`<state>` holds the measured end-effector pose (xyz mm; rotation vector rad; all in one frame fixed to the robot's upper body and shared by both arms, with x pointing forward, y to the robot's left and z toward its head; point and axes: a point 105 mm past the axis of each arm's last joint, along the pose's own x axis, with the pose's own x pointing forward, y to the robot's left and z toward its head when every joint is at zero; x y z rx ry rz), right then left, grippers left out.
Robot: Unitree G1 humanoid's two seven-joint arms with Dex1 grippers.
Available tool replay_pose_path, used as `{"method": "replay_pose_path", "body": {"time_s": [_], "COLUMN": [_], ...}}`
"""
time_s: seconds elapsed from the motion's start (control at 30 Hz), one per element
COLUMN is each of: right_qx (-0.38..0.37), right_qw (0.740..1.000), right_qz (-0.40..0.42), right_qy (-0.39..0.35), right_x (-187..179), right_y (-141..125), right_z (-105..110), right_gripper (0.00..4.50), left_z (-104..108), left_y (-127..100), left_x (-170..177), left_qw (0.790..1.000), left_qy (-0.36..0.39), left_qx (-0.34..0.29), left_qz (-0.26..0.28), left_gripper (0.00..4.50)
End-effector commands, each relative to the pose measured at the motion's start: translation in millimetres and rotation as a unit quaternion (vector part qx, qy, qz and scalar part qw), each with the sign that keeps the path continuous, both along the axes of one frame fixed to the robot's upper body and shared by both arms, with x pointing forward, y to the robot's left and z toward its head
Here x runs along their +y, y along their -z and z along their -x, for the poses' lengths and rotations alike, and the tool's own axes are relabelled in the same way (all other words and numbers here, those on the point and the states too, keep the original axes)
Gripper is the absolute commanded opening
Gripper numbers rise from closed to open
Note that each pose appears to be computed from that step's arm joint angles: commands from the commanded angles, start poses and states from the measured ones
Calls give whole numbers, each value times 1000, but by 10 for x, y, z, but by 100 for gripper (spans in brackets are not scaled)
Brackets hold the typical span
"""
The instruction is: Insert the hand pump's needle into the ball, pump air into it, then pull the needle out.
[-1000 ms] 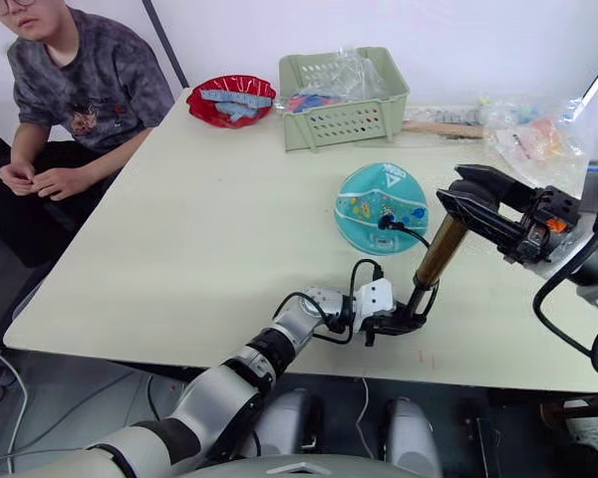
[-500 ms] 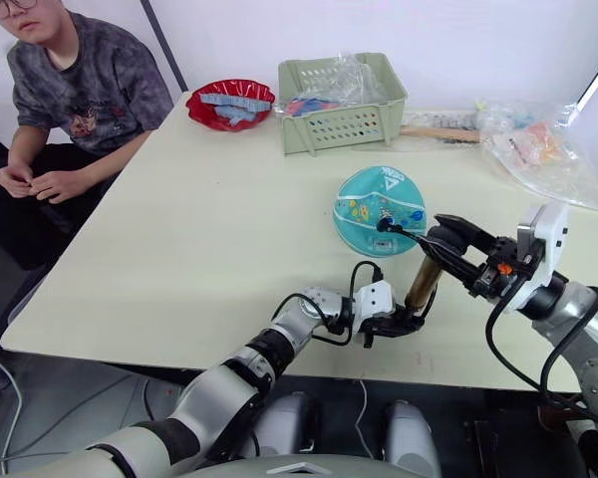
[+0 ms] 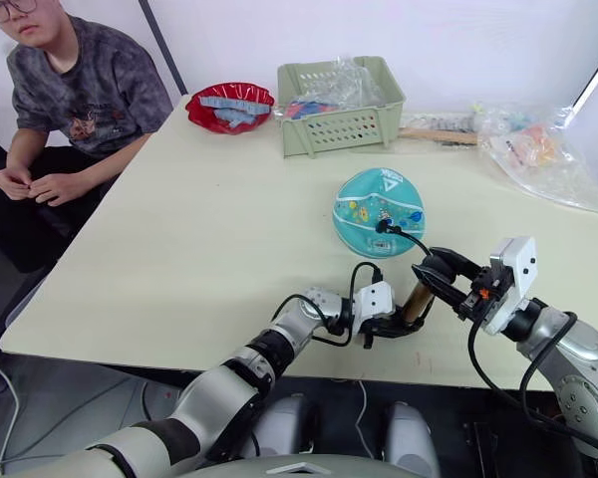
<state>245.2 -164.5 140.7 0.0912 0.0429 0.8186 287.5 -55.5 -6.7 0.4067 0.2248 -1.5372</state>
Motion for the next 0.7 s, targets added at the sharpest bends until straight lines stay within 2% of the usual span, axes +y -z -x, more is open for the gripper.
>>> {"method": "replay_pose_path", "body": {"time_s": [0.03,0.17,0.23,0.3,0.7], "right_qx": [22,-38,-73,-86,-155], "right_qw": [999,999,996,994,985], "right_qz": [-23,-18,-35,-52,-14], "right_qy": [-23,-19,-36,-53,-74], "right_x": [63,-9,-47,-51,-222], "right_y": [55,-248,-525,-691,-1330], "right_z": [36,-33,-15,17,95], "right_gripper": [171,171,171,171,171], "left_z": [116,119,125,129,140], "left_y": [283,291,304,311,319], "left_x": [120,123,132,137,143], "left_qw": [998,998,998,998,998], "left_qy": [-7,-8,-8,-8,-7], "left_qx": [43,43,43,44,43], "left_qz": [-46,-47,-48,-49,-49], "left_gripper": [113,113,113,113,113]}}
